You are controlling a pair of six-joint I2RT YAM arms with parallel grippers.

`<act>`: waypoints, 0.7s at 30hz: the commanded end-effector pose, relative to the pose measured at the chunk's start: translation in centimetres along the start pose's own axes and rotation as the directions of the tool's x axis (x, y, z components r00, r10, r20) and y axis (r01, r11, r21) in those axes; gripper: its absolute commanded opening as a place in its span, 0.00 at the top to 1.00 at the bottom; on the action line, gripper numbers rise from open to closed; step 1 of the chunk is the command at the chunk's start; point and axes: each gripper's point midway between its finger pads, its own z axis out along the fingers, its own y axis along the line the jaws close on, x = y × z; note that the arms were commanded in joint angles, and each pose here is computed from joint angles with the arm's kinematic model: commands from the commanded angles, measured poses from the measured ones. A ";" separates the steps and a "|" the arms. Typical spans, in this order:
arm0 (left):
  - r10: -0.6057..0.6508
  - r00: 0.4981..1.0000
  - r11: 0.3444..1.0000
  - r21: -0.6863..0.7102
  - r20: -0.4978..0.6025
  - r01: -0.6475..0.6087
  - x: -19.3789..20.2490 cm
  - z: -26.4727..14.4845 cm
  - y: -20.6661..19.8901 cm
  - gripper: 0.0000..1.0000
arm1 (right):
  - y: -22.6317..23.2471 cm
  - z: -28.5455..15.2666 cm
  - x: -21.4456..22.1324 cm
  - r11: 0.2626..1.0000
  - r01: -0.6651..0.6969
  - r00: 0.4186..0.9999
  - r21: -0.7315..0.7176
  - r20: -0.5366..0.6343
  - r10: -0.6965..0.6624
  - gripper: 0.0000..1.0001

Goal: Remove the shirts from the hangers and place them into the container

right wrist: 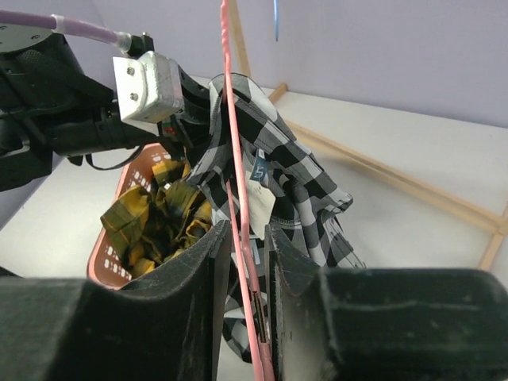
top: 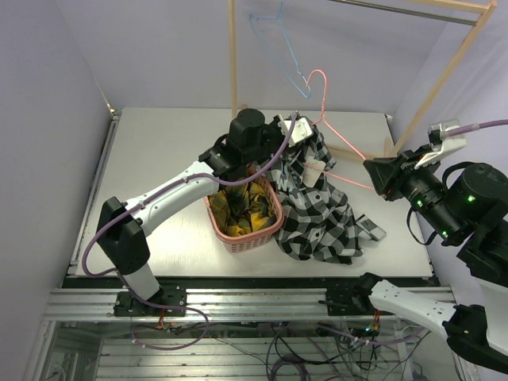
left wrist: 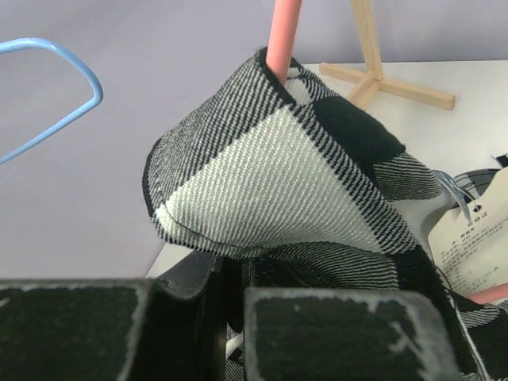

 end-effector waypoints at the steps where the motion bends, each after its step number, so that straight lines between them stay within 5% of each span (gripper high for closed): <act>1: -0.002 0.991 1.000 -0.022 0.137 0.005 -4.9 -0.6 0.6 0.93 | 1.1 0.3 0.8 0.998 0.008 0.999 -0.055 -0.047 -0.011 0.77; 13: -0.033 0.989 0.997 -0.069 0.143 0.043 -5.3 1.0 2.3 0.93 | 1.7 -0.1 2.4 0.996 0.004 0.994 -0.095 -0.111 -0.015 0.78; 17: -0.040 0.989 0.995 -0.084 0.143 0.052 -5.4 1.5 2.7 0.93 | 1.2 -0.1 2.5 0.998 -0.001 0.993 -0.061 -0.118 -0.006 0.97; 21: -0.060 0.986 0.990 -0.113 0.158 0.079 -5.6 2.0 3.3 0.92 | 0.2 0.2 2.8 1.000 -0.009 0.992 0.006 -0.125 0.009 1.00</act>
